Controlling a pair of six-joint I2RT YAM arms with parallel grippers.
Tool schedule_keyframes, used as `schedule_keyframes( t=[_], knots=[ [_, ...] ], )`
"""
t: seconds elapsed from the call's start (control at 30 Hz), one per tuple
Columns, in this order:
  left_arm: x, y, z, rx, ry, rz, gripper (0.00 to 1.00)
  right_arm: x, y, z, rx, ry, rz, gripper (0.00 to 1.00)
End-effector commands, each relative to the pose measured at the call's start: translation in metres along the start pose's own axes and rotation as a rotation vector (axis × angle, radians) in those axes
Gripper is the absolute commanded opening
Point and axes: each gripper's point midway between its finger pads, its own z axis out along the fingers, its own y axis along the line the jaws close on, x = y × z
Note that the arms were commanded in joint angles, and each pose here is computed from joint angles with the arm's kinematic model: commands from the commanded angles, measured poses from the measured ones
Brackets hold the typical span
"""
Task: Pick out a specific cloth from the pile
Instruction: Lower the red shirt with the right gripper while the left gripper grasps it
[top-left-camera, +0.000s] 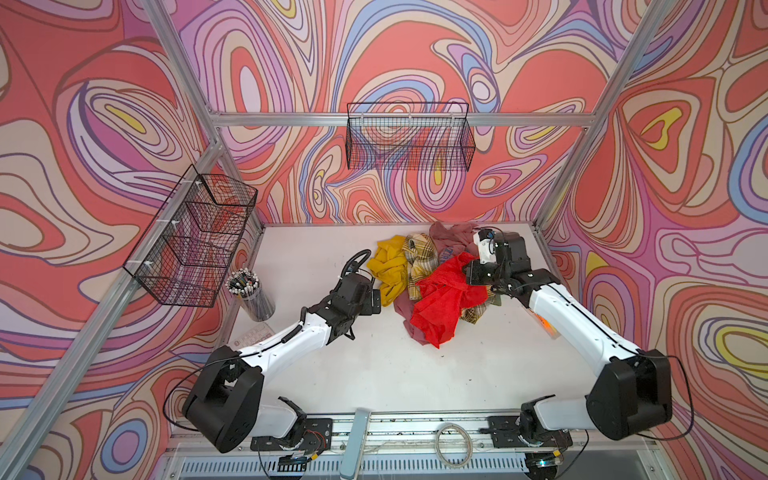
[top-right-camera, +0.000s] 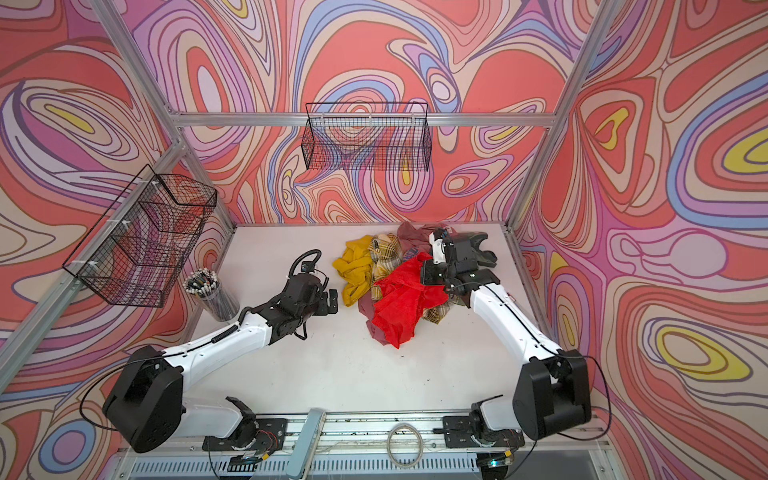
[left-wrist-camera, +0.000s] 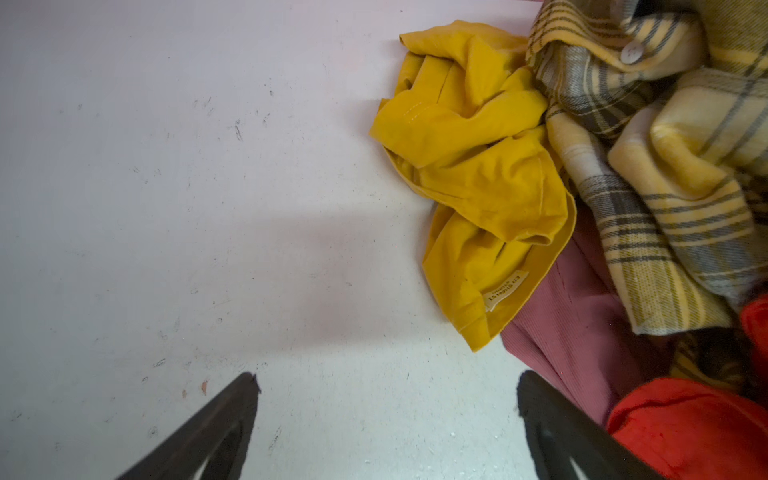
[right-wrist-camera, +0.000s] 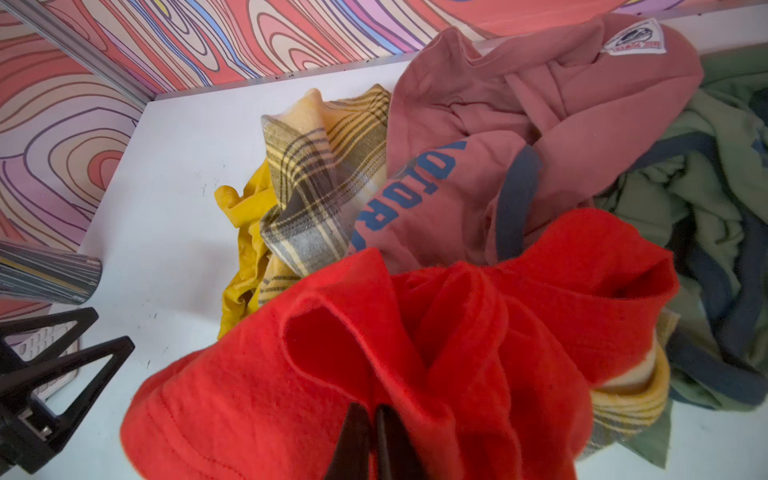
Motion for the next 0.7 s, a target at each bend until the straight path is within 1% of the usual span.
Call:
schedule_keyframes(
  t=[0.0,0.07,0.13,0.17,0.27,0.3,0.33,0.4,0.43,0.5,0.57,0.6,0.67],
  knots=[
    [-0.007,-0.006,-0.007,0.003,-0.007,0.038,1.0,0.034,-0.014,-0.003,0.062,0.071,0.029,0.0],
    [-0.011,-0.023,-0.011,0.041,-0.027,0.105,1.0,0.05,-0.015,0.003,0.055,0.129,0.051,0.0],
    [-0.014,-0.046,-0.017,0.091,-0.048,0.184,1.0,0.061,-0.016,0.011,0.046,0.166,0.073,0.06],
    [-0.013,-0.059,-0.02,0.129,-0.052,0.222,1.0,0.062,-0.016,0.013,0.043,0.165,0.08,0.08],
    [-0.006,-0.099,-0.028,0.259,-0.038,0.315,1.0,0.053,-0.016,0.016,0.036,0.117,0.102,0.1],
    [-0.003,-0.112,-0.03,0.296,-0.029,0.351,1.0,0.048,-0.014,0.016,0.029,0.101,0.106,0.14],
    [0.001,-0.122,-0.031,0.324,-0.019,0.381,1.0,0.045,-0.014,0.017,0.027,0.092,0.112,0.21],
    [0.009,-0.146,-0.035,0.381,0.006,0.456,1.0,0.037,-0.011,0.02,0.018,0.078,0.122,0.26],
    [0.013,-0.156,-0.036,0.396,0.019,0.488,1.0,0.034,-0.01,0.021,0.015,0.073,0.126,0.3],
    [0.023,-0.177,-0.036,0.439,0.057,0.542,0.98,0.027,-0.006,0.021,-0.003,0.058,0.135,0.41],
    [0.029,-0.19,-0.033,0.456,0.082,0.566,0.96,0.018,-0.003,0.02,-0.015,0.033,0.143,0.47],
    [0.031,-0.195,-0.031,0.464,0.089,0.568,0.95,0.014,-0.001,0.018,-0.021,0.022,0.146,0.54],
    [0.032,-0.204,-0.03,0.49,0.097,0.56,0.94,0.008,0.001,0.015,-0.023,0.003,0.146,0.64]
  ],
)
